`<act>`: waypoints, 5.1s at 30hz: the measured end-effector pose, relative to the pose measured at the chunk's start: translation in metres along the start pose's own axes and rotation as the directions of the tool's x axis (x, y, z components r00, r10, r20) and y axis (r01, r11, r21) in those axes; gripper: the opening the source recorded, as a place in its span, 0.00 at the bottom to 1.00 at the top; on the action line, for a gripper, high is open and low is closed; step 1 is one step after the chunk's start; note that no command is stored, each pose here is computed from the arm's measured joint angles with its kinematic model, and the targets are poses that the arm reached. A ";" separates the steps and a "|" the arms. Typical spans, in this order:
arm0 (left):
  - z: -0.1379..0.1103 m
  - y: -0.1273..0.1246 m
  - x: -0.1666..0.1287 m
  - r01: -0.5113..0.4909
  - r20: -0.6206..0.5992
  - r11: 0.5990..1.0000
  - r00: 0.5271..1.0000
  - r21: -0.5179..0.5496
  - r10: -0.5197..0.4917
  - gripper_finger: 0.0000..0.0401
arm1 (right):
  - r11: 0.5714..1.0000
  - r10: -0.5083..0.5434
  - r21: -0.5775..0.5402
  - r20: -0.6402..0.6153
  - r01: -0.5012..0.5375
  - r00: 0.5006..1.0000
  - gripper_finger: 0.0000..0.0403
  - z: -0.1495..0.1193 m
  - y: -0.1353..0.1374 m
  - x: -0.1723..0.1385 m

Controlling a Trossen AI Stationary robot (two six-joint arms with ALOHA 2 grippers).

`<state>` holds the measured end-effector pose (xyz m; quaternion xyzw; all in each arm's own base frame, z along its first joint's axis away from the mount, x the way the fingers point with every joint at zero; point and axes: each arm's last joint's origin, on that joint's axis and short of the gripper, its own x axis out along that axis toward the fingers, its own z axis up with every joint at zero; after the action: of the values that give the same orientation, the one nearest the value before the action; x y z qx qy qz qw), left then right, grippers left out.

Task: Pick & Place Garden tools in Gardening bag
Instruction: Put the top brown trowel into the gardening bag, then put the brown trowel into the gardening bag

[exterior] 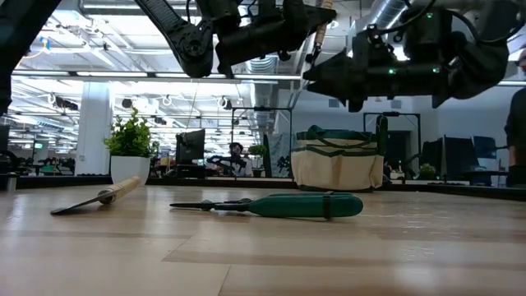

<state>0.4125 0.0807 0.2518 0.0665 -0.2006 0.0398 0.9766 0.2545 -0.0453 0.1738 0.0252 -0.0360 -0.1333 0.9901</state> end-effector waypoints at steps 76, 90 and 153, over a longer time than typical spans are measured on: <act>0.065 0.007 -0.010 -0.106 -0.283 0.993 0.952 0.057 0.118 0.66 | 0.978 -0.194 -0.070 0.024 0.195 0.981 0.00 0.027 -0.006 -0.008; 0.099 0.003 -0.072 -0.090 -0.418 0.994 0.902 0.062 0.108 0.23 | 0.885 -0.430 -0.295 -0.223 0.360 0.875 0.00 0.109 -0.032 -0.043; 0.089 -0.002 -0.102 -0.096 -0.417 0.994 0.903 0.052 0.108 0.01 | 0.914 -0.402 -0.374 -0.888 0.159 0.224 0.32 0.114 -0.155 0.057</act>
<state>0.2852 0.0606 0.2918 0.0605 0.0109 0.1072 0.9923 0.2597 -0.2145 0.2818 0.0044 0.5804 -0.2710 0.7679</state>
